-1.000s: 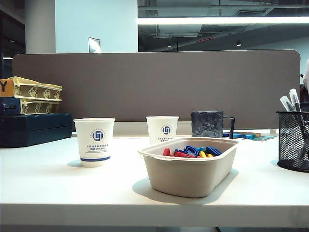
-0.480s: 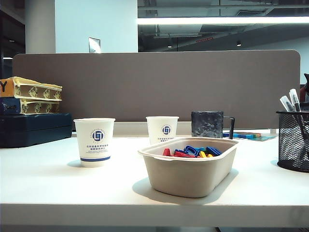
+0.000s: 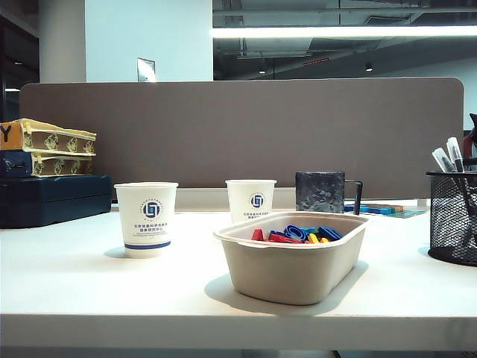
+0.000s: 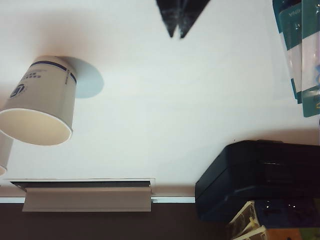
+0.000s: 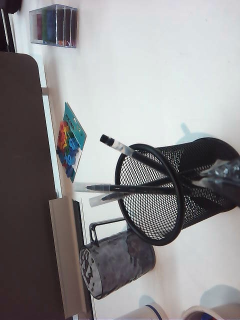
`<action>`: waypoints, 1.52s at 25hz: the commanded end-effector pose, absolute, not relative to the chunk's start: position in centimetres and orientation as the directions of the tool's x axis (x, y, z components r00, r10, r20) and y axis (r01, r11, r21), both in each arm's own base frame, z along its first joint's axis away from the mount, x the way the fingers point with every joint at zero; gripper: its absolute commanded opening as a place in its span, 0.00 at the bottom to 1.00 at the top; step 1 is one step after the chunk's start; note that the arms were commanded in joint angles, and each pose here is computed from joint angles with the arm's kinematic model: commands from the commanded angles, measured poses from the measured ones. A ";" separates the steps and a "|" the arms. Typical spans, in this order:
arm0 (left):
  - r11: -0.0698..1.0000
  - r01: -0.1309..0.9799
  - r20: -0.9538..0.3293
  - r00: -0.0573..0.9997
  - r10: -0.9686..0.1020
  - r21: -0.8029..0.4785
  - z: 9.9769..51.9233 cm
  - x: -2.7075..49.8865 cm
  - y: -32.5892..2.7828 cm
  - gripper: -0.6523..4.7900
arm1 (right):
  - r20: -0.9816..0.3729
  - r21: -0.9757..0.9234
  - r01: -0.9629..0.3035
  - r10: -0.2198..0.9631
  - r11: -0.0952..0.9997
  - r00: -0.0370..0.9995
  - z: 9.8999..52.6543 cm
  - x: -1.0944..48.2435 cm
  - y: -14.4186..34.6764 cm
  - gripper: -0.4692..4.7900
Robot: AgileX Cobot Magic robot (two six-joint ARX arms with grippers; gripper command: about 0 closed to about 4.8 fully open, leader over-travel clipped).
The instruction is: Pick up one pen and put it in the pen container.
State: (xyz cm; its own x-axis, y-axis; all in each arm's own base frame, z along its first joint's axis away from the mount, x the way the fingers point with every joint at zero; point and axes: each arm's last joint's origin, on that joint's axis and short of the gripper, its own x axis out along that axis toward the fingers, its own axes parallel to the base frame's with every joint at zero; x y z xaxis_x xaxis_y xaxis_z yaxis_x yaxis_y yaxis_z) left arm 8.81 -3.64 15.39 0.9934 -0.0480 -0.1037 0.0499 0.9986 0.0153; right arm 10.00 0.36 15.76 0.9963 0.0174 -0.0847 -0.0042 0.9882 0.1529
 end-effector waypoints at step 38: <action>0.970 0.238 -0.066 0.968 -0.240 -0.039 15.9 9.5 -1.8 0.11 | -0.074 0.150 -0.009 0.020 0.989 0.997 15.7 10.0 0.4 0.09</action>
